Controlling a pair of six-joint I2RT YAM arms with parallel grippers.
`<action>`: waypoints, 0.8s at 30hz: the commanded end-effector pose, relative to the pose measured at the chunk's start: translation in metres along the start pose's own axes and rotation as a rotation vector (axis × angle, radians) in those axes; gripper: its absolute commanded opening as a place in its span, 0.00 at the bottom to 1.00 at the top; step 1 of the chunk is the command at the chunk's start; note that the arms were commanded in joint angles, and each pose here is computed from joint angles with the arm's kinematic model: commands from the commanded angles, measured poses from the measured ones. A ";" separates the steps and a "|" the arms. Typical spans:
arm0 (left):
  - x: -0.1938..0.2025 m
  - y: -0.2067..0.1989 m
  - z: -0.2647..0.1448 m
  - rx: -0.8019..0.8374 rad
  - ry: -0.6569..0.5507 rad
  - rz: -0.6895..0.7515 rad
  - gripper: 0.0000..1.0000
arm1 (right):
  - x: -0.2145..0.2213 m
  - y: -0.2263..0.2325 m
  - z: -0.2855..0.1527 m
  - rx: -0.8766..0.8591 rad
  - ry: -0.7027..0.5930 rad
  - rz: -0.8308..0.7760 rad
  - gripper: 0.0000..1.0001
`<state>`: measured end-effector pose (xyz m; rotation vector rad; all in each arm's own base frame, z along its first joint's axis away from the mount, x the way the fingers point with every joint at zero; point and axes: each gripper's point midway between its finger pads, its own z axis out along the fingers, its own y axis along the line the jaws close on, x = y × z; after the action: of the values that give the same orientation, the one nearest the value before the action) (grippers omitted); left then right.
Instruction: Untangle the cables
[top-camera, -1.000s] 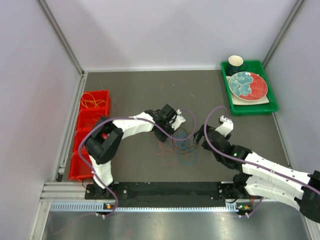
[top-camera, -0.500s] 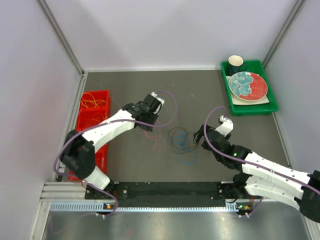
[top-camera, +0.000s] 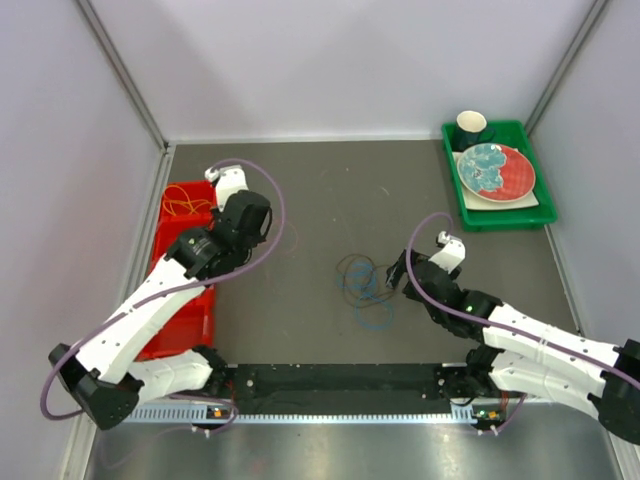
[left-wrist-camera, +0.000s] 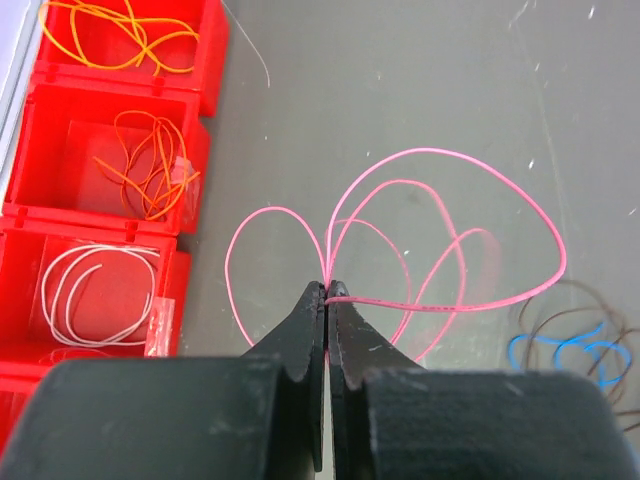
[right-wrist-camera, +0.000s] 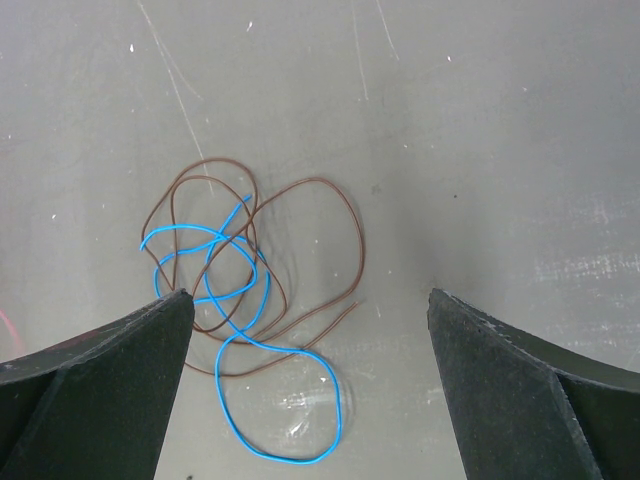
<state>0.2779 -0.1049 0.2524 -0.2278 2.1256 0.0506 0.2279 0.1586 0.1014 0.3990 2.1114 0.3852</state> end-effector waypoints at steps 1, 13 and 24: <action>-0.016 0.010 -0.010 -0.005 -0.095 -0.097 0.00 | -0.022 0.024 -0.004 -0.058 -0.041 0.046 0.99; -0.091 0.044 -0.058 -0.108 -0.265 -0.153 0.00 | -0.020 0.024 -0.003 -0.052 -0.030 0.043 0.99; -0.157 0.098 -0.113 -0.358 -0.407 -0.249 0.00 | -0.017 0.027 -0.001 -0.043 -0.012 0.030 0.99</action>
<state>0.2658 -0.0341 0.4328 -0.5794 1.7127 0.1313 0.2297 0.1661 0.1026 0.3862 2.1362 0.3884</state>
